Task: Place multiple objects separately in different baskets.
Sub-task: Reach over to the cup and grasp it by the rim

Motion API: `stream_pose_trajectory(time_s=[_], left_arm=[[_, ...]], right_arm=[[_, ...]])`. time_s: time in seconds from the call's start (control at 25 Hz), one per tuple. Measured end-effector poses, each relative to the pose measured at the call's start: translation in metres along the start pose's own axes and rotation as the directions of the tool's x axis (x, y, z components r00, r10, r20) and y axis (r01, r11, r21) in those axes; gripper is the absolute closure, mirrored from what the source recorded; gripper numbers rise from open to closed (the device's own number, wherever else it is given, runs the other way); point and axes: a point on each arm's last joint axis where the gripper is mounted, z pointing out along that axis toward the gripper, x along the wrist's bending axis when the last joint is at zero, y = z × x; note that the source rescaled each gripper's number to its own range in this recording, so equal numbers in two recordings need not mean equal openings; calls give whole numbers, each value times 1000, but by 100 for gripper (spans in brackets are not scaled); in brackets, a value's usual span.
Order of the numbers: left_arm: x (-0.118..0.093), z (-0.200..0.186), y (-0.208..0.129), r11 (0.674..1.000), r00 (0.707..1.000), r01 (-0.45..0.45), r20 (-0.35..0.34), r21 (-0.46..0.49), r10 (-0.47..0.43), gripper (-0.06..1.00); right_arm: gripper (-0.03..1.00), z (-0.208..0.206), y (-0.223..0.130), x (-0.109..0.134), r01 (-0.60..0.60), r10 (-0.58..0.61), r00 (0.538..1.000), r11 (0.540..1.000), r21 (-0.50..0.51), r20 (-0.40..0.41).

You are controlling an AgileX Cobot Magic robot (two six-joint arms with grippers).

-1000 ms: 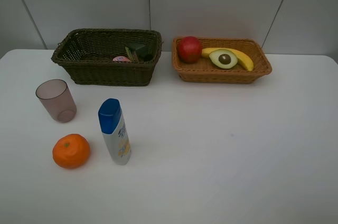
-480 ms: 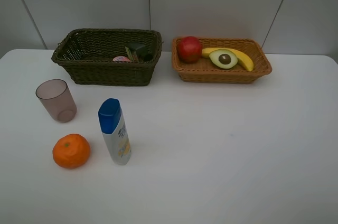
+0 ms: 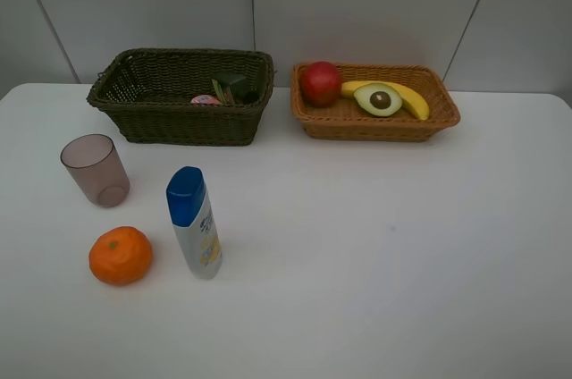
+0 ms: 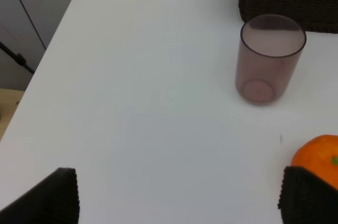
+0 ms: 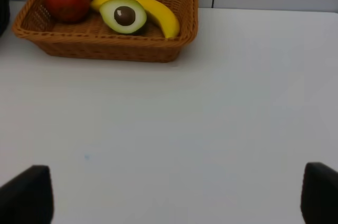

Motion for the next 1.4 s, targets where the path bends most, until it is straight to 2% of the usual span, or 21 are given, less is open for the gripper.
stream_pose_trajectory(time_s=[1.4], left_arm=[[0, 0, 0, 1000, 1000, 0, 0, 0, 0, -5]], right_arm=[[-2, 0, 0, 0, 0, 0, 1000, 1000, 0, 0]])
